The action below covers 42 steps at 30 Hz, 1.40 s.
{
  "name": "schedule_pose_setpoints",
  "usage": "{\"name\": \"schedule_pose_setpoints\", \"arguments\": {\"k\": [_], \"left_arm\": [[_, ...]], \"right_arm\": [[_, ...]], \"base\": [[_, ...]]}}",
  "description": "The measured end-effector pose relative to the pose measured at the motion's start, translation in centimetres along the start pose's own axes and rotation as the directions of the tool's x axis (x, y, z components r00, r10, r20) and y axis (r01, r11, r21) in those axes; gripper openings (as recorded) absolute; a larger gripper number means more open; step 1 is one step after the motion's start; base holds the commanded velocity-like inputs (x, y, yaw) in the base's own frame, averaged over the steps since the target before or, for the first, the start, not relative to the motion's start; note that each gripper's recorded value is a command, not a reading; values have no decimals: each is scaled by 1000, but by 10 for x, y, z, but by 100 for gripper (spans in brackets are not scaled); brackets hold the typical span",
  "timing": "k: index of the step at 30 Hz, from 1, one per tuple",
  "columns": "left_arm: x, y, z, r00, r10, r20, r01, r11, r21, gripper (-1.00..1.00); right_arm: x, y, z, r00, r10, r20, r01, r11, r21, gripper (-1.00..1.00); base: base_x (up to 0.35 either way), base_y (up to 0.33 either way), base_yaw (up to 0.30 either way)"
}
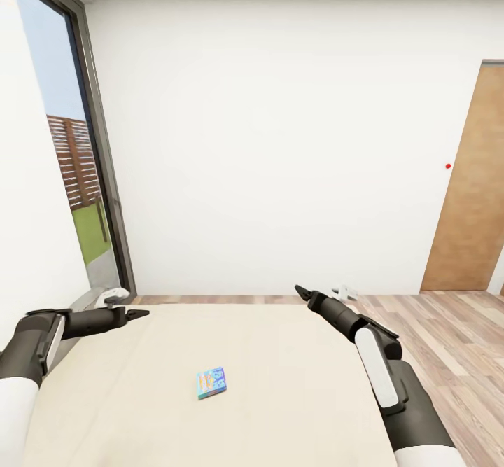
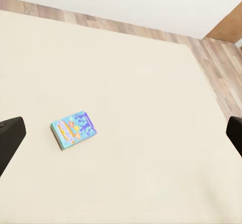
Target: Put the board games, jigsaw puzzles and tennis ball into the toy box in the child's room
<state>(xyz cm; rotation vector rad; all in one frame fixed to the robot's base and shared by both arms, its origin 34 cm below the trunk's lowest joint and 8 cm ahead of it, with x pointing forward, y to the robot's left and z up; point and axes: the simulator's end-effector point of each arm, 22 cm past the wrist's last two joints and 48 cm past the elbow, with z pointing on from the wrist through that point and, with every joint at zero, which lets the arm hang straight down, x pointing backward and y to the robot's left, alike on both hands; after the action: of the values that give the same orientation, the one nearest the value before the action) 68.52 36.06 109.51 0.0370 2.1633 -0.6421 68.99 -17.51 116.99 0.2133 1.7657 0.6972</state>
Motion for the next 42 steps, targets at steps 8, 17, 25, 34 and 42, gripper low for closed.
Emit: {"name": "schedule_pose_setpoints", "arguments": {"k": [8, 17, 25, 34, 42], "left_arm": [[-30, -4, 19, 998, -66, -14, 63, 987, -146, 100], [-107, -23, 40, 998, -70, 3, 67, 943, -327, 100], [-151, -38, 57, 993, 42, 108, 12, 889, -457, 100], [-159, -40, 68, 985, 82, 150, -1, 880, -474, 100], [-135, -36, 91, 989, 84, 124, -16, 884, -467, 100]], "right_arm": [[26, -39, -5, 993, -2, -119, 25, 982, 186, 100], [29, -54, -13, 988, -8, -155, 50, 962, 269, 100], [13, -30, -18, 989, -57, -139, 88, 969, 231, 100], [27, -34, -17, 979, -49, -199, 96, 968, 233, 100], [37, -40, -16, 972, -43, -230, 99, 966, 240, 100]], "base": [[0, 0, 0], [0, 0, 0], [0, 0, 0], [0, 0, 0], [0, 0, -20]]}}
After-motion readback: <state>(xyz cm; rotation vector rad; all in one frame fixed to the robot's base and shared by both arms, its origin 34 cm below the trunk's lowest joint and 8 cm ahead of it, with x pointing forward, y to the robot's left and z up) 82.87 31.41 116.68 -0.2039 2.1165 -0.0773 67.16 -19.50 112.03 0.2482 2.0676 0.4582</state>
